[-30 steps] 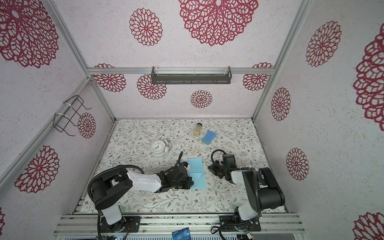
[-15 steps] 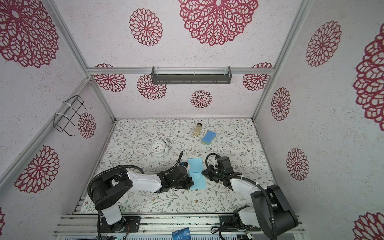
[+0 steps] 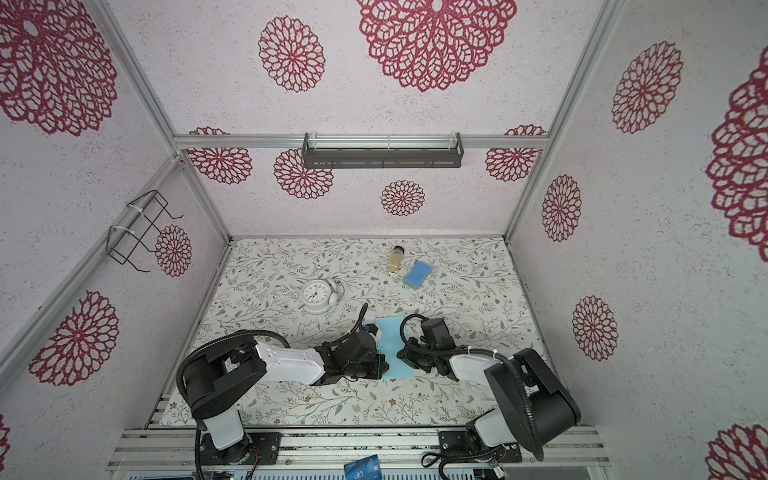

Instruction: Fold a paper plane with a square sheet of paper (fold left side to right side)

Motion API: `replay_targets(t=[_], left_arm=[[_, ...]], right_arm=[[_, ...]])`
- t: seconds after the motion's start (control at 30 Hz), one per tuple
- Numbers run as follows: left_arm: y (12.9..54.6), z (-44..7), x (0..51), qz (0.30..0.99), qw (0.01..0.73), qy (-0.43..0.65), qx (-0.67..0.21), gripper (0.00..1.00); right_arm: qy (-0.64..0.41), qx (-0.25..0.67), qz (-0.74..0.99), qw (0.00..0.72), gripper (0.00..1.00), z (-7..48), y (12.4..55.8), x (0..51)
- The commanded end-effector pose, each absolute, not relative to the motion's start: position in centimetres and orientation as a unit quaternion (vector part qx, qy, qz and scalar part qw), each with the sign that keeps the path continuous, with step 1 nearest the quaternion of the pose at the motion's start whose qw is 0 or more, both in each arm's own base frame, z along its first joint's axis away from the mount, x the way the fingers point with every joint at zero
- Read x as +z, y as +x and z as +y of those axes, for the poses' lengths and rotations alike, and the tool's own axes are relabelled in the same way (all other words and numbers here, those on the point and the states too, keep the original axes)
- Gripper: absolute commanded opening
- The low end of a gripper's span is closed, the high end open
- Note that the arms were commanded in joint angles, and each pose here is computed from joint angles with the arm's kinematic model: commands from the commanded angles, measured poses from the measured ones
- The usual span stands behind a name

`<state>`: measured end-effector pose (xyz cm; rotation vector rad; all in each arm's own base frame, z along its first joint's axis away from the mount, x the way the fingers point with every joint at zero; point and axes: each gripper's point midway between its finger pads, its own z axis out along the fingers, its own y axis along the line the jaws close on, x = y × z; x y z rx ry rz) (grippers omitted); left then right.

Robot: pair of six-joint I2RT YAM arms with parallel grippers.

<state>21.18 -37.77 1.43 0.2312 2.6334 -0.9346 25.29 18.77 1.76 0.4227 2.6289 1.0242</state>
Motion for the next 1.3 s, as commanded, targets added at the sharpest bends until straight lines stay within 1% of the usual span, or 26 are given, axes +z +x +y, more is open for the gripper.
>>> replay_targets(t=[0.0, 0.37, 0.6, 0.8, 0.93, 1.1, 1.27], left_arm=[[19.6, -36.6, -1.2, 0.944, 0.136, 0.086, -0.288, 0.00], [19.4, -36.7, -1.2, 0.943, 0.136, 0.088, -0.289, 0.00], [19.2, -36.9, -1.3, 0.943, 0.134, 0.091, -0.289, 0.00], [19.2, -37.0, -1.2, 0.943, 0.134, 0.093, -0.291, 0.00], [19.1, -37.0, -1.2, 0.943, 0.132, 0.095, -0.290, 0.00], [19.0, -36.9, -1.3, 0.944, 0.131, 0.095, -0.287, 0.00], [19.0, -36.8, -1.2, 0.944, 0.131, 0.095, -0.287, 0.00]], right_arm=[[0.169, 0.326, 0.917, 0.156, 0.00, 16.6, 25.4, 0.3], [0.226, 0.300, 0.913, 0.158, 0.00, 12.7, 27.4, -1.6], [0.220, 0.333, 0.900, 0.176, 0.00, 13.1, 28.5, 1.4], [0.176, 0.375, 0.893, 0.176, 0.00, 15.5, 27.0, 4.1], [0.142, 0.378, 0.898, 0.174, 0.00, 17.5, 25.9, 4.7], [0.125, 0.368, 0.908, 0.158, 0.00, 18.9, 24.9, 3.1], [0.132, 0.340, 0.920, 0.144, 0.00, 18.2, 24.0, 0.4]])
